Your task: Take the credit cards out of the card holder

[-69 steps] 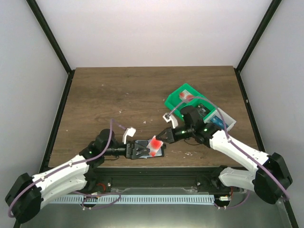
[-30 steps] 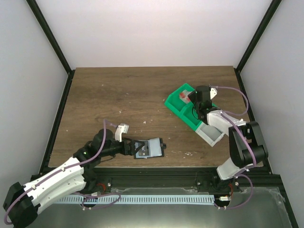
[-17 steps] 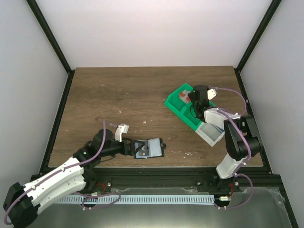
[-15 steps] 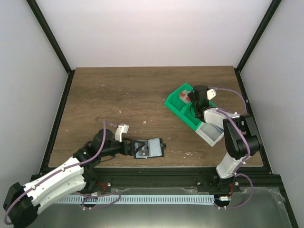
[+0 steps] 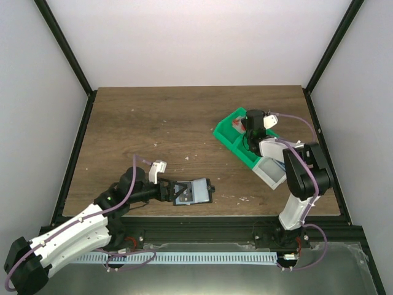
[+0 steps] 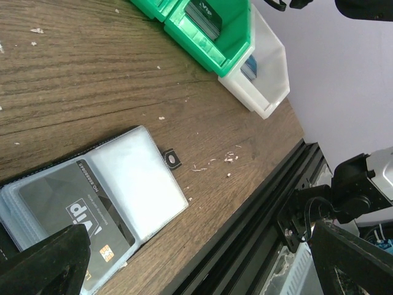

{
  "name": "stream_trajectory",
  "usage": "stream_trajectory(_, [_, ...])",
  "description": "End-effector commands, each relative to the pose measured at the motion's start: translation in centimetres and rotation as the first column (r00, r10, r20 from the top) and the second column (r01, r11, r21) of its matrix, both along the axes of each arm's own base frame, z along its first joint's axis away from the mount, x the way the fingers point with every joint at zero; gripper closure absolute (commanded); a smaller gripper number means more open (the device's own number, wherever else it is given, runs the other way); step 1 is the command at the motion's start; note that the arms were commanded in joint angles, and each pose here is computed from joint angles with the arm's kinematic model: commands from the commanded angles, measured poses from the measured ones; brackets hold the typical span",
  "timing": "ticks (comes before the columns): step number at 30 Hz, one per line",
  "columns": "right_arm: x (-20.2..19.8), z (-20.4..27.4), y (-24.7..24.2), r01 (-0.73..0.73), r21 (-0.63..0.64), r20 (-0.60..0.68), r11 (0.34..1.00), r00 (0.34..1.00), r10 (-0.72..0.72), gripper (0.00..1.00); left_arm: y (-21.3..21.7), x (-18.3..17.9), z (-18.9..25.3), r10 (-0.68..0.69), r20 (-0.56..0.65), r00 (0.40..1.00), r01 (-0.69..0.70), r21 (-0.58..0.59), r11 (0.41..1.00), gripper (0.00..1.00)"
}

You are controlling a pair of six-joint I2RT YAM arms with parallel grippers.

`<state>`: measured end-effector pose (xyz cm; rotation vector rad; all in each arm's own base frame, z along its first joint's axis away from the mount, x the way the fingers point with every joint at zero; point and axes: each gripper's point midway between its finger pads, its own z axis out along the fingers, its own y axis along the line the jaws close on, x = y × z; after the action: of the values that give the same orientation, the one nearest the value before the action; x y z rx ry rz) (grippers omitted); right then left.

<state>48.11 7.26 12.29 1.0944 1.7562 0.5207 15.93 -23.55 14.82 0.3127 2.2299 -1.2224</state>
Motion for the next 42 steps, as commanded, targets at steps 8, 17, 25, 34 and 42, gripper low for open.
stream_trajectory(8, [2.1,1.4,-0.4,0.096,-0.099,0.045,0.990,0.995,-0.092,0.99,-0.1,-0.1,0.6,-0.013,0.014,1.000,0.014,-0.017,1.000,0.00])
stream_trajectory(17, [2.3,0.5,-0.3,0.124,-0.110,0.000,0.986,0.992,-0.125,1.00,-0.1,0.1,0.6,-0.010,0.014,1.000,0.011,-0.011,1.000,0.00])
stream_trajectory(25, [1.9,-0.3,-0.4,0.131,-0.098,-0.024,0.987,0.991,-0.134,0.94,-0.1,0.0,0.7,-0.013,0.010,1.000,0.013,-0.016,1.000,0.00])
stream_trajectory(34, [1.4,1.0,-0.4,0.128,-0.097,-0.046,0.987,0.990,-0.133,0.85,-0.1,0.0,0.7,-0.010,0.001,1.000,0.010,-0.015,1.000,0.00])
stream_trajectory(42, [-1.0,1.9,-1.4,0.166,-0.070,-0.093,0.984,0.981,-0.172,0.77,0.1,0.1,0.8,0.010,-0.021,1.000,-0.010,-0.001,1.000,0.00])
